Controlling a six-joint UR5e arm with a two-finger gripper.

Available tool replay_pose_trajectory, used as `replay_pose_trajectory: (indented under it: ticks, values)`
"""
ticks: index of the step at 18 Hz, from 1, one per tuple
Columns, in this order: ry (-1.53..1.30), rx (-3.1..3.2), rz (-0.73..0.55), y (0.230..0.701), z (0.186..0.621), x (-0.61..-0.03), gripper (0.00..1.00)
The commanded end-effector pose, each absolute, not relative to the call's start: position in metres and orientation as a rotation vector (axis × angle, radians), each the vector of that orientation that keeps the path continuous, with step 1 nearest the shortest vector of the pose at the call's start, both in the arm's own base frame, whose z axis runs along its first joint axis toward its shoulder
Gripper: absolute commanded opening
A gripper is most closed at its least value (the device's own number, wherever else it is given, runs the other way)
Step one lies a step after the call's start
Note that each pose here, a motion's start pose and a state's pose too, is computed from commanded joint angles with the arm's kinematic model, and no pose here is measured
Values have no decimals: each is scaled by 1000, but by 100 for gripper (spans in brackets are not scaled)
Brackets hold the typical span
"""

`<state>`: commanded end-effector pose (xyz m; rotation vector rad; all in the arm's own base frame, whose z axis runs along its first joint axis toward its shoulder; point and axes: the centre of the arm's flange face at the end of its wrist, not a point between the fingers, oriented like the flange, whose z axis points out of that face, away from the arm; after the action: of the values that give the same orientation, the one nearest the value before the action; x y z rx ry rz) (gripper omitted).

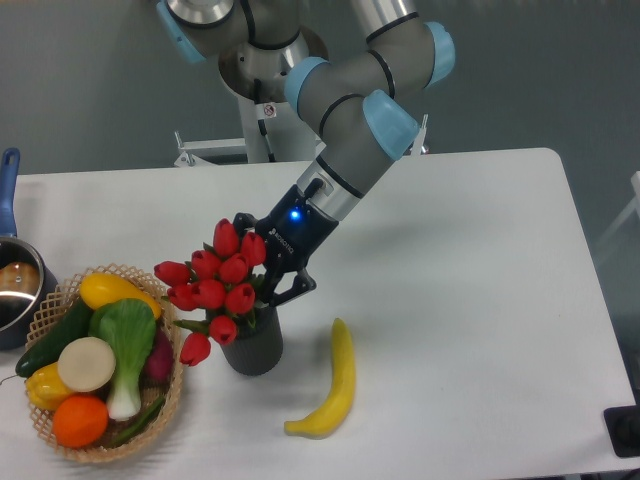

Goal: Pick up the flowers from the vase
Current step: 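Close the gripper around the tulip stems at the vase rim, then lift the gripped tulips straight up out of the dark vase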

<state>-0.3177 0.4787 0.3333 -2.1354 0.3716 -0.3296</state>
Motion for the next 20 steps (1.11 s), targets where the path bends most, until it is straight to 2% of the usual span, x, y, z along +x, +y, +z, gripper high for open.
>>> replay_pose_trajectory:
  ticks: [8,20]
  values:
    - [347,-2106,-330,474,347,-320,46]
    - [167,-1997,-366,487,457,-337,46]
